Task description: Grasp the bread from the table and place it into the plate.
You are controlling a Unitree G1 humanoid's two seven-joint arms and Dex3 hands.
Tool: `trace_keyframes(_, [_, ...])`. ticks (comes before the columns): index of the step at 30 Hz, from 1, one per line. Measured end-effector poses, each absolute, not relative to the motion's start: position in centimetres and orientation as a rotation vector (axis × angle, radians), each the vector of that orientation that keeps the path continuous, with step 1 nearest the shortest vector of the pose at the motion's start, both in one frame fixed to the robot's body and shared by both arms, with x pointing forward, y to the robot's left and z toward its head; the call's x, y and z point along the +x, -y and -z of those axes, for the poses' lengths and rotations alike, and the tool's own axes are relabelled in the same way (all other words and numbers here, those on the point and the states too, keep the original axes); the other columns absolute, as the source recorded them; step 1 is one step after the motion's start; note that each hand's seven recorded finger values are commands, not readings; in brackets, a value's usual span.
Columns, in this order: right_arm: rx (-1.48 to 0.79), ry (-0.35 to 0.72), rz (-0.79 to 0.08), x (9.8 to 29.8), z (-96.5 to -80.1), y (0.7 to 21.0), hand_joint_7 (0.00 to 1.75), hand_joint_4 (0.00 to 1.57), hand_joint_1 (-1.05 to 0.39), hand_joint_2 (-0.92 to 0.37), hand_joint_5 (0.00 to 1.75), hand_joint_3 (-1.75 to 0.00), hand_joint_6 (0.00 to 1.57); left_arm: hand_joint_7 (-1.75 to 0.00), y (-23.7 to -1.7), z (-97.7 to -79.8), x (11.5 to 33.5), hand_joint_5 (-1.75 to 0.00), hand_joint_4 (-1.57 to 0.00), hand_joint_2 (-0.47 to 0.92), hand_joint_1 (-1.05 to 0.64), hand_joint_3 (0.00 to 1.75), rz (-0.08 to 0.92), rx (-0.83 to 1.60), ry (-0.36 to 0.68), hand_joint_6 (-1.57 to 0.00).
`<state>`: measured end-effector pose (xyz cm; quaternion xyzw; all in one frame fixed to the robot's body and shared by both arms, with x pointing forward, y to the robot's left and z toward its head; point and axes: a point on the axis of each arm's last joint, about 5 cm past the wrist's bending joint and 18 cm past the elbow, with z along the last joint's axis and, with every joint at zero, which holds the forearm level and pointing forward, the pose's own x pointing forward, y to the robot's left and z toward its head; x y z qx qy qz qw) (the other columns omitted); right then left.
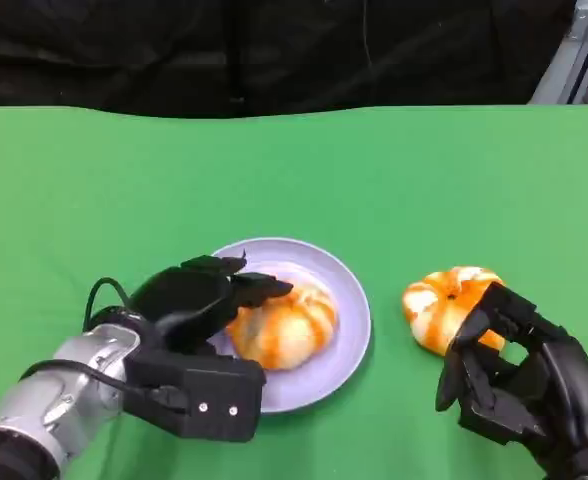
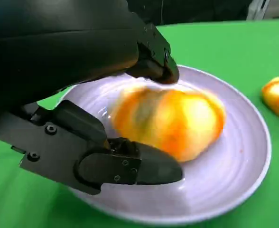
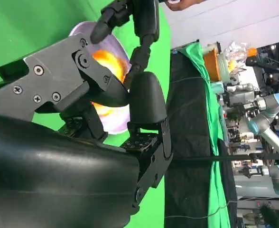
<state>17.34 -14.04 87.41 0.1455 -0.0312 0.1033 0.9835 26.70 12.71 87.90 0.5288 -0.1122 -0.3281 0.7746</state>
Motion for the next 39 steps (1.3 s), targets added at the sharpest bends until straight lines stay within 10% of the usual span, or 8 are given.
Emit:
trace_keyframes(3, [0.293, 0.062, -0.207, 17.3, -87.4, 14.0, 1.73, 0.84, -0.09, -0.59, 1.75, -1.16, 0.62, 0.00, -12.8, -87.8, 26.4, 0.00, 0.00, 0.92, -0.99, 0.59, 0.729, 1.123, 0.220, -0.17])
trace_keyframes(9, [0.292, 0.063, -0.207, 17.3, -87.4, 14.0, 1.73, 0.85, -0.10, -0.59, 1.75, -1.16, 0.63, -0.09, -13.7, -88.5, 26.1, -0.12, -0.53, 0.92, -0.27, 0.27, 0.641, 0.966, 0.186, -0.62])
trace_keyframes(16, [0.293, 0.064, -0.208, 17.3, -87.4, 14.0, 1.73, 0.85, -0.10, -0.58, 1.75, -1.17, 0.63, -0.17, -15.7, -88.5, 25.5, -0.34, -1.16, 0.73, 0.08, 0.92, 0.527, 0.490, 0.126, -1.24])
trace_keyframes(18, [0.293, 0.064, -0.207, 17.3, -87.4, 14.0, 1.73, 0.85, -0.10, -0.58, 1.75, -1.17, 0.63, -0.37, -16.5, -88.4, 25.2, -0.75, -1.17, 0.58, 0.08, 1.19, 0.518, 0.347, 0.077, -1.33])
trace_keyframes(21, [0.292, 0.064, -0.206, 17.3, -87.4, 14.1, 1.73, 0.85, -0.11, -0.58, 1.75, -1.17, 0.63, -1.18, -18.0, -88.5, 24.6, -1.39, -1.05, 0.51, 0.09, 1.40, 0.523, 0.120, 0.027, -1.07])
trace_keyframes(25, [0.294, 0.063, -0.208, 17.3, -87.4, 14.0, 1.72, 0.85, -0.10, -0.58, 1.75, -1.17, 0.63, -1.66, -19.3, -89.1, 23.4, -1.72, -0.99, 0.57, 0.06, 1.34, 0.548, -0.048, 0.009, -0.87])
trace_keyframes(39, [0.293, 0.063, -0.211, 17.3, -87.4, 14.2, 1.71, 0.84, -0.11, -0.58, 1.75, -1.17, 0.63, -1.75, -24.0, -88.7, 18.2, -1.75, -0.94, 0.71, 0.08, 1.24, 0.539, -0.281, -0.172, -0.78])
